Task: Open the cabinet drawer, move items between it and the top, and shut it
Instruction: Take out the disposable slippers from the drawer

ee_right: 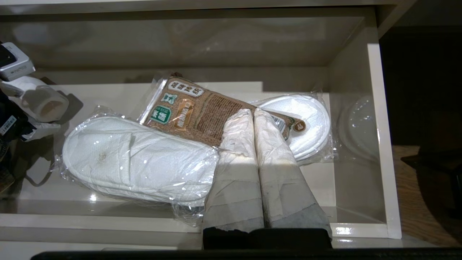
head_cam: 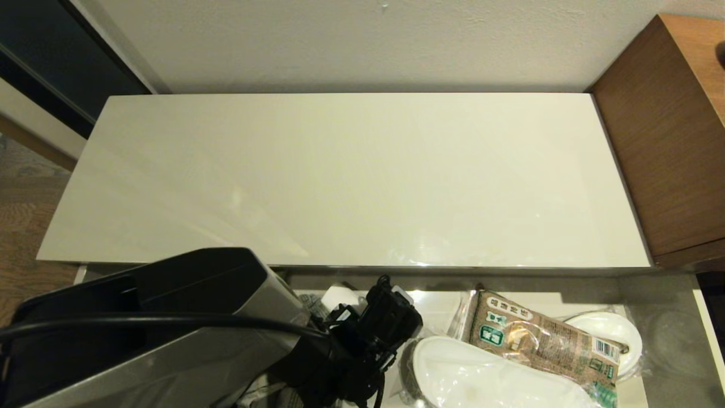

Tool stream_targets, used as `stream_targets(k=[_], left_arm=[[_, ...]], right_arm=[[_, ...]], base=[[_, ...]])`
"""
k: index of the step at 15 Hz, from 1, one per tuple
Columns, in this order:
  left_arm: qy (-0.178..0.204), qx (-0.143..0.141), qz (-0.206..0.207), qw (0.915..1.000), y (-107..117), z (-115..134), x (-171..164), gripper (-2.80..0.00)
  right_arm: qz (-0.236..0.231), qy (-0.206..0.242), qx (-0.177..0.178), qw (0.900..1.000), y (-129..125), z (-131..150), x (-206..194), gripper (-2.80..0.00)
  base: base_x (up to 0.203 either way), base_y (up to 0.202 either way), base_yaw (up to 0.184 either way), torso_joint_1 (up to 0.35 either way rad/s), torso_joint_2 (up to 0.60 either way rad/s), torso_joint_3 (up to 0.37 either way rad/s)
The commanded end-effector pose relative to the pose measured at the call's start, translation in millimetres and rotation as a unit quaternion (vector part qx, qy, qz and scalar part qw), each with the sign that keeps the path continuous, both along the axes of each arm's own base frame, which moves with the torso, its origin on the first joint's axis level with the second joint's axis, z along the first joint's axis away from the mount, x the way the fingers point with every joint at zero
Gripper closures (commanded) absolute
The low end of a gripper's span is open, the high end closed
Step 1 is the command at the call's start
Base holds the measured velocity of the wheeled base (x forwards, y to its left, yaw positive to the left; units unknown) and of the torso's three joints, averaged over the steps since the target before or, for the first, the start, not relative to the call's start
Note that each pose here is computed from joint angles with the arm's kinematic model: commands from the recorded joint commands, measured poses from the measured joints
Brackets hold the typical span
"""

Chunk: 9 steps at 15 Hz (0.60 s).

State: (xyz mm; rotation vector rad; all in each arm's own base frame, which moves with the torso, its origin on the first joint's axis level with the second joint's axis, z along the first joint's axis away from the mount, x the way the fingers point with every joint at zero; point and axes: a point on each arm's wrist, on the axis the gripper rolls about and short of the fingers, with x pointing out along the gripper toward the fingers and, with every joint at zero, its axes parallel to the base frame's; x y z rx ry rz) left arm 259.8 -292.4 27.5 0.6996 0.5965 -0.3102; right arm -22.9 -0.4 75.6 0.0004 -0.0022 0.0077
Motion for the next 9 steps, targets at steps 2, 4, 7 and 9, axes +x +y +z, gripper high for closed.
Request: stream_targets(k=[2,4,7,9], left_arm=[[-0.011,0.010,0.025,0.9996,3.3,-3.0,2.8,-2.80],[-0.017,0.009,0.042,0.9989,4.3,-5.1,5.9,-2.80],[-0.022,0.010,0.046,0.9987,4.4,-3.2,6.6,-2.80],[-0.022,0.010,0.046,0.9987,4.4,-3.2,6.6,-2.80]], right_arm=[[0.000,-0.010,0.000,1.000,0.0,-0.9,-1.5,0.00],[0.000,-0.010,0.000,1.000,0.0,-0.9,-1.5,0.00],[0.000,-0.010,0.000,1.000,0.0,-0.9,-1.5,0.00],[0.000,-0.010,0.000,1.000,0.0,-0.9,-1.5,0.00]], base=[[0.000,0.000,0.000,0.000,0.00,0.000],[0.000,0.000,0.000,0.000,0.00,0.000],[0.000,0.000,0.000,0.000,0.00,0.000],[0.000,0.000,0.000,0.000,0.00,0.000]])
